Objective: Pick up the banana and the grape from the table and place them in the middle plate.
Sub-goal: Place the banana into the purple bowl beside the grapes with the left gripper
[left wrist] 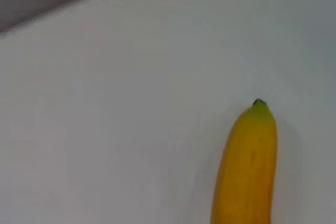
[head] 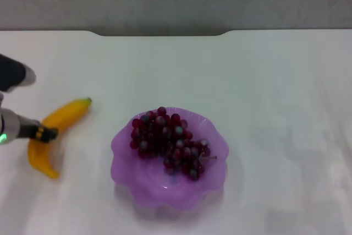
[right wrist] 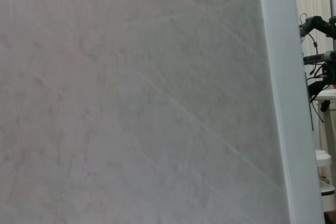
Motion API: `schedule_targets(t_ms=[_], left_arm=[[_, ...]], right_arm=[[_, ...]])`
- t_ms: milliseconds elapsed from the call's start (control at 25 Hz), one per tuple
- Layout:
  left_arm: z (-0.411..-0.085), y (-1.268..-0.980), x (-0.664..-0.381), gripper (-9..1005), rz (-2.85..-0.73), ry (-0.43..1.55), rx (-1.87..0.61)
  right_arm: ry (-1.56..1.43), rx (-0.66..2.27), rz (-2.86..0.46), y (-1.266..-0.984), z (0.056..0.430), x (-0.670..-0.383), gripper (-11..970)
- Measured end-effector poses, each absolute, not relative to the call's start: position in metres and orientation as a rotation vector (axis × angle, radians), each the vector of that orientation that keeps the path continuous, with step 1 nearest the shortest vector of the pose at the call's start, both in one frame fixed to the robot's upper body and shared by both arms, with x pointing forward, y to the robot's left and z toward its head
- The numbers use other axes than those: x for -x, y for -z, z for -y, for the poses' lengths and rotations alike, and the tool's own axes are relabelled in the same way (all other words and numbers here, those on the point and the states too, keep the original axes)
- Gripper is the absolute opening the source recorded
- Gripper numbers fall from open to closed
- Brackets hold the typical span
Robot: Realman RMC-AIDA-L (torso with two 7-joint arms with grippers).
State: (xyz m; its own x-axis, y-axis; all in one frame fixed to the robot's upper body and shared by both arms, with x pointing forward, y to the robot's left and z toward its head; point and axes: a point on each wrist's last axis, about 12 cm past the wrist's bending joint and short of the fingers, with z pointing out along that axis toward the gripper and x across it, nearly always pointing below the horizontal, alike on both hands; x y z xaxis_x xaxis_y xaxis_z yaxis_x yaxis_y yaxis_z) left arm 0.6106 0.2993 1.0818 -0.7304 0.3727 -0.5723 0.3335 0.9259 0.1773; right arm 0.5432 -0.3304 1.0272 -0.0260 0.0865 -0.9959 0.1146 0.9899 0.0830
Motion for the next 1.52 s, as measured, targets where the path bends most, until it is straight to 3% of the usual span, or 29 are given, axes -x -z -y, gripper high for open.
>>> schedule_targets(t_ms=[80,400,600,1000,1520], left_arm=[[-0.302,-1.094,-0.612,454,-2.41,-0.084,-0.443],[-0.298,-1.157,-0.603,461,-2.34,0.012,-0.418],[-0.267,-1.181,-0.581,466,-2.297,0.239,-0.569],[-0.209,-1.171,-0.543,475,-2.138,0.484,-1.017],[-0.173,-1.129,-0.556,487,-2.101,0.483,-1.136]], right_arm=[[0.021,-0.16,-1.595,-1.027,0.33,-0.543,902],[0.019,-0.156,-1.589,-1.028,0.33,-0.542,902],[0.022,-0.154,-1.591,-1.027,0.329,-0.542,902],[0.032,-0.158,-1.594,-1.026,0.332,-0.541,901],[0.026,-0.158,-1.591,-1.027,0.33,-0.542,901]])
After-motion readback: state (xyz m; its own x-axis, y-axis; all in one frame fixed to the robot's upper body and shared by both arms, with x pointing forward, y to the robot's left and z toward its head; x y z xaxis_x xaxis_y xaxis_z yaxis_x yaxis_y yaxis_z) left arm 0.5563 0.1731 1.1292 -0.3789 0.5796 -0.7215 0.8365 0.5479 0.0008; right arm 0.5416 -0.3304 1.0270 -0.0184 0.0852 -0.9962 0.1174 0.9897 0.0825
